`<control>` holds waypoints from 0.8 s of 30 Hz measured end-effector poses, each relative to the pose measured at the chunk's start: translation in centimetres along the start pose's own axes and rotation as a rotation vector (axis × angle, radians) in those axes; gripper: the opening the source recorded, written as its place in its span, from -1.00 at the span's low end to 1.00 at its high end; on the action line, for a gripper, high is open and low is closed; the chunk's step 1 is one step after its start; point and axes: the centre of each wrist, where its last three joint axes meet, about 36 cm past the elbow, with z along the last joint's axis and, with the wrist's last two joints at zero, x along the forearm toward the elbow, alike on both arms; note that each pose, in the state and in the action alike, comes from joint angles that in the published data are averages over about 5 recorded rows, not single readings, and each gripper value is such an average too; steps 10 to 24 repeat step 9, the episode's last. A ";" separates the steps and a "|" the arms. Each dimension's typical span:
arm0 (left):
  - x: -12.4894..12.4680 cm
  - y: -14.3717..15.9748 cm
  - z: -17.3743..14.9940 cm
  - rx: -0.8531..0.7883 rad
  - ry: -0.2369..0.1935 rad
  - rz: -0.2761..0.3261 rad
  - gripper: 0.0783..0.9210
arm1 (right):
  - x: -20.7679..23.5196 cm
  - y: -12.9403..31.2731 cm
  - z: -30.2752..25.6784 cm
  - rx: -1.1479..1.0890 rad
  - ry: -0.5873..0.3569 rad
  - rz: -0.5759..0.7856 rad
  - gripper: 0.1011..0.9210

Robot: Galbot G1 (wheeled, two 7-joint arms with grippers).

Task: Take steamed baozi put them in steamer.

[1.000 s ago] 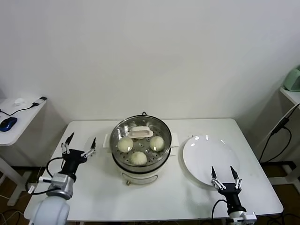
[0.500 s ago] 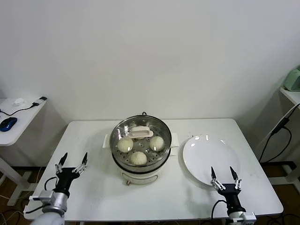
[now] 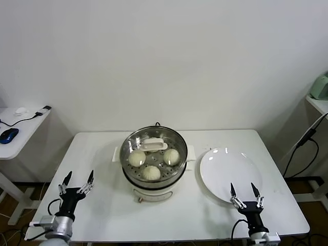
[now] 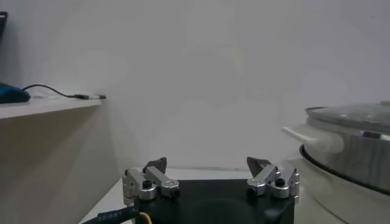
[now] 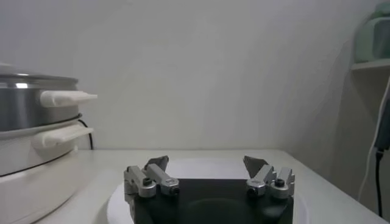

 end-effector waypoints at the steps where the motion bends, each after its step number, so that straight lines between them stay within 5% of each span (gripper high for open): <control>1: 0.0 0.0 0.1 0.001 0.000 -0.001 0.77 | 0.0 0.0 0.0 0.000 0.000 0.000 0.76; 24: 0.2 0.2 0.3 0.007 -0.003 -0.006 0.77 | 0.1 0.1 0.2 -0.001 0.002 -0.002 0.76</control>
